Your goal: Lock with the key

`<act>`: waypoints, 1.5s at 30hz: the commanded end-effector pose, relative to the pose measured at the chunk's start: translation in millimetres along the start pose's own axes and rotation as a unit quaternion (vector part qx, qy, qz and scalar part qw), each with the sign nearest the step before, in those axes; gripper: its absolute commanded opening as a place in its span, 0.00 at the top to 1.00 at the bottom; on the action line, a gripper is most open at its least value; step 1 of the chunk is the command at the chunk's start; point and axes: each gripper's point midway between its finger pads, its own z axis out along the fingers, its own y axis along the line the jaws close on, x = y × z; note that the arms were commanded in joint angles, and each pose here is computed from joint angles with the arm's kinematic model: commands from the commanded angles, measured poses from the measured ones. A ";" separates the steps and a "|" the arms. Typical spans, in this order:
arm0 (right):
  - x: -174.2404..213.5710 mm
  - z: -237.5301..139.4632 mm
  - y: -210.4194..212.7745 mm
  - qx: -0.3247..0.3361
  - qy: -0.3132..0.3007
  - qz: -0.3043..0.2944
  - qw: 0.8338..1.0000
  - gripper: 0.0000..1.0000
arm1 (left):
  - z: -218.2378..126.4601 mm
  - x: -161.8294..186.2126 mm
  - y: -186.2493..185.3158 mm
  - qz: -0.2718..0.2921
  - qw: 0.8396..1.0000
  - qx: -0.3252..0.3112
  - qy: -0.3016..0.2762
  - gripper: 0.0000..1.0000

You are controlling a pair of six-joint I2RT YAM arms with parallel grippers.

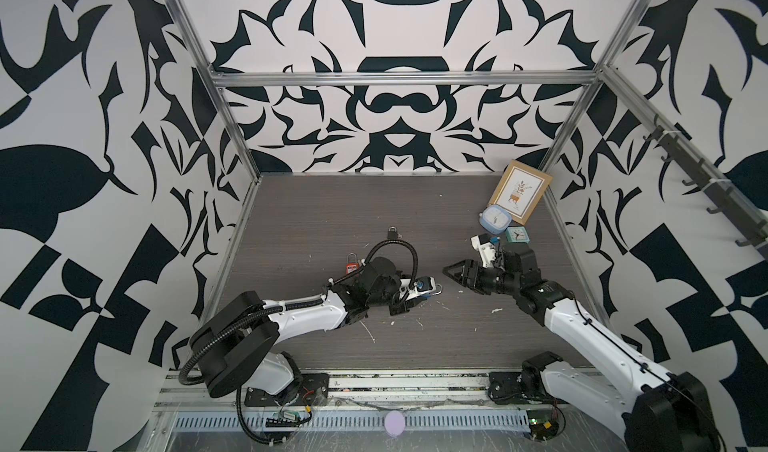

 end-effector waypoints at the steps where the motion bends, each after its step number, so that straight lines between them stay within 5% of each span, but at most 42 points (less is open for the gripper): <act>1: 2.0 -2.2 24.7 -0.050 0.029 -0.003 0.998 0.37 | -6.4 -25.1 9.2 0.029 0.998 -0.007 -0.048 1.00; 19: 18.1 12.5 5.4 -0.060 0.058 0.019 0.996 0.64 | -4.0 -41.9 15.9 0.031 0.997 -0.008 -0.069 1.00; 34: 15.7 12.8 13.5 -0.087 0.052 -0.004 0.995 1.00 | 5.1 -44.6 13.5 -0.002 0.998 0.023 -0.066 1.00; 45: 22.1 14.6 13.2 -0.100 0.055 -0.023 0.993 1.00 | 6.3 -49.6 17.3 -0.015 0.997 0.032 -0.075 1.00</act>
